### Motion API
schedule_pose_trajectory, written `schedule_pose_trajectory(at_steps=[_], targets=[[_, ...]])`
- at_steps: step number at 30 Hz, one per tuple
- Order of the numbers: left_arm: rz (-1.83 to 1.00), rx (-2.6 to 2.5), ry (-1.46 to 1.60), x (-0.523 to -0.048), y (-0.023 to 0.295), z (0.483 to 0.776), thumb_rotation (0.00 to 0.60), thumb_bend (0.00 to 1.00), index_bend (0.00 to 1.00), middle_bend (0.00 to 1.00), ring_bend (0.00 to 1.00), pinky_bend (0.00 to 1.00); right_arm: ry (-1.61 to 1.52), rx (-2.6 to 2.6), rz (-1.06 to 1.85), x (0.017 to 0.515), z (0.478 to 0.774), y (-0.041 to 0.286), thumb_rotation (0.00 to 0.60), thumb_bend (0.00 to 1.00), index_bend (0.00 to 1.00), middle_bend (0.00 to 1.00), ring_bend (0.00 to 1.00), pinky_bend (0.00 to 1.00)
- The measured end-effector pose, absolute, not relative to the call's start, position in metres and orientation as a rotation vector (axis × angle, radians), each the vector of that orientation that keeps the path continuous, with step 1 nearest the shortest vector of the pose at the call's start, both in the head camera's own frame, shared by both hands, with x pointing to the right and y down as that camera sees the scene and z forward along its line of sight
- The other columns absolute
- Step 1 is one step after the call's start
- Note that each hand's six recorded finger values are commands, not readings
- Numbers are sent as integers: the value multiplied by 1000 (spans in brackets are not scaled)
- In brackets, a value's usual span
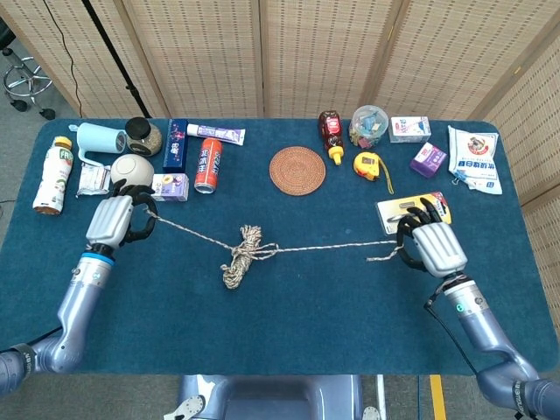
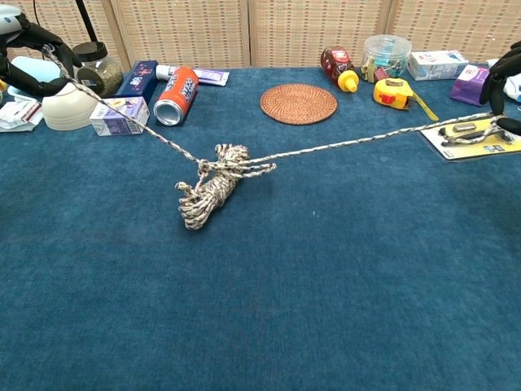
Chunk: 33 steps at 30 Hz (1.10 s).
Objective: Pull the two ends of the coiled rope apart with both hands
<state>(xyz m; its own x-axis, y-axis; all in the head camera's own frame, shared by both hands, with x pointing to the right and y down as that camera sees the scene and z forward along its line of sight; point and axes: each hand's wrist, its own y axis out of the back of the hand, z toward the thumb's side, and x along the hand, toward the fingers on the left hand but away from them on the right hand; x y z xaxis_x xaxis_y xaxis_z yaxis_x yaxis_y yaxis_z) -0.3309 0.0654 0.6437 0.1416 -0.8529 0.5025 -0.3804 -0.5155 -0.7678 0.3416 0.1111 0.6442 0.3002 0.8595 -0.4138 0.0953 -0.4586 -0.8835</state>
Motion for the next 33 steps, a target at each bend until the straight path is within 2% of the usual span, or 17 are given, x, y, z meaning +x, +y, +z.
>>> schedule_pose_trajectory(at_steps=[12, 33], targets=[[-1368, -1950, 1181, -335, 64, 645, 600, 499, 688, 287, 188, 0, -898, -1725, 1274, 368, 637, 106, 600, 488, 686, 379, 196, 0], [-1378, -1926, 1200, -345, 57, 642, 600, 497, 688, 287, 188, 0, -917, -1668, 1268, 381, 620, 98, 600, 488, 686, 379, 197, 0]])
